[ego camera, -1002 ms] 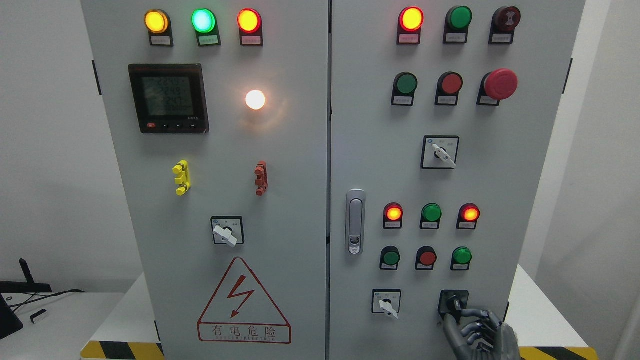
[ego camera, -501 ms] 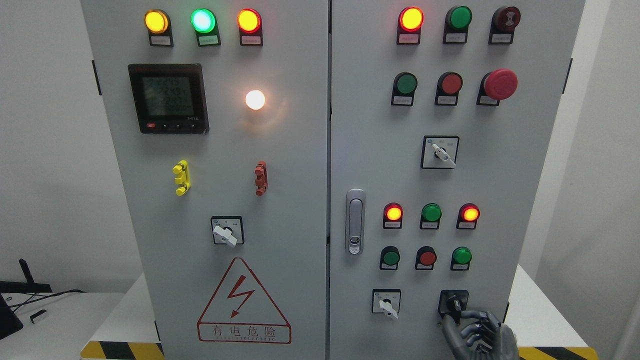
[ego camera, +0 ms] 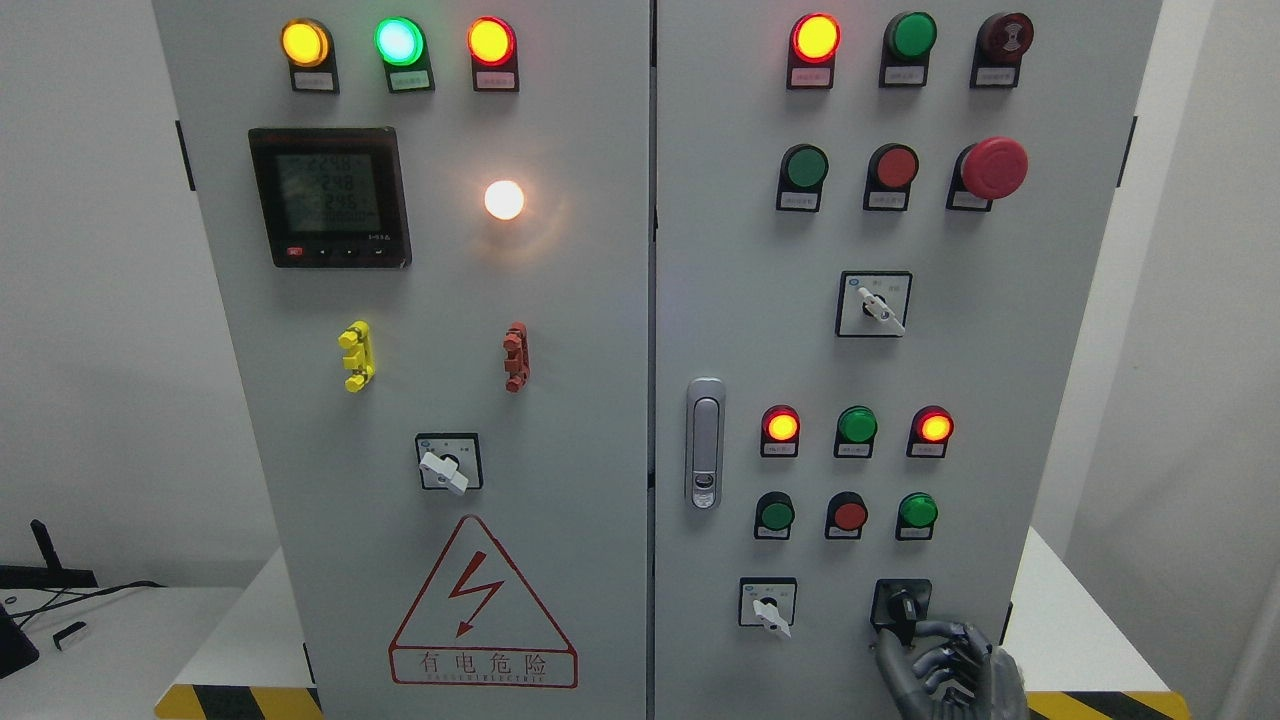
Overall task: Trip black knob to open circuit
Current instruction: 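Grasp the black rotary knob with the right hand fingers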
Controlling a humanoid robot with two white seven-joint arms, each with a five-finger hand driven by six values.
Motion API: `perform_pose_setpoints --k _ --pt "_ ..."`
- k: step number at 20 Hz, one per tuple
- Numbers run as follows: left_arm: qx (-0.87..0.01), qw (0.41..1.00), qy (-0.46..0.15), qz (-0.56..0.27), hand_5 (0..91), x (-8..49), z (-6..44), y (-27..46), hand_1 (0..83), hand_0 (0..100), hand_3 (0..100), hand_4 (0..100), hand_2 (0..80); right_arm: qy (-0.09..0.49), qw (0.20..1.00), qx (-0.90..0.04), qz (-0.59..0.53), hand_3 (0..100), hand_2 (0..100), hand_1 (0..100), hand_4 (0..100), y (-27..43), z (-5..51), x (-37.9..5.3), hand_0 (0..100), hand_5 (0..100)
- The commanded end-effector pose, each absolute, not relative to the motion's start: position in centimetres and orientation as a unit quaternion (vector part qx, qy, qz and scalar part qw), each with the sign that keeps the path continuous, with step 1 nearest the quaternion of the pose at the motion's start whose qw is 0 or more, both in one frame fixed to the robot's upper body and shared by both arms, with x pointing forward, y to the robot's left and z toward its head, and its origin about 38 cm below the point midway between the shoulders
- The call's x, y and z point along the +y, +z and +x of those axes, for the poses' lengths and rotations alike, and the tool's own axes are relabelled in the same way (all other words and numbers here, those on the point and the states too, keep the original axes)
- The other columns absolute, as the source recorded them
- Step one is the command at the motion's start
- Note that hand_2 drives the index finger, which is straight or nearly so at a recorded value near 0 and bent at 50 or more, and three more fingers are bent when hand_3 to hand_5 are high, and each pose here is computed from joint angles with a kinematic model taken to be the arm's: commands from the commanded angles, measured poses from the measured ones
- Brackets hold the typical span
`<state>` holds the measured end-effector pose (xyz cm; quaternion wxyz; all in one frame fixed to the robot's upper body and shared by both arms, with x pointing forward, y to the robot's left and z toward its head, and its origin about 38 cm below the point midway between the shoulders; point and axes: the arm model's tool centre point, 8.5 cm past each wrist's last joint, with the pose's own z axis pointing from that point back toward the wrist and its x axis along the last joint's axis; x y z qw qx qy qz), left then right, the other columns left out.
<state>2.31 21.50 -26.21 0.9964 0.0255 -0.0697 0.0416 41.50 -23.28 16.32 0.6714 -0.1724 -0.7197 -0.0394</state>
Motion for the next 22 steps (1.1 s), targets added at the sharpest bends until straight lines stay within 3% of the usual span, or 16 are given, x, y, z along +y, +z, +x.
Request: perform_pose_setpoints --k 1,22 --pt "-0.070 0.997 0.026 0.024 0.0 21.49 2.31 -26.21 38.9 12 0 0 0.0 -0.047 0.672 -0.720 -0.167 81 51 72 88 16.36 41.52 -23.50 29 99" --pt "-0.070 0.997 0.026 0.023 0.0 21.40 2.30 -26.21 38.9 12 0 0 0.0 -0.054 0.674 -0.722 -0.149 83 54 70 89 16.63 41.86 -23.03 29 99"
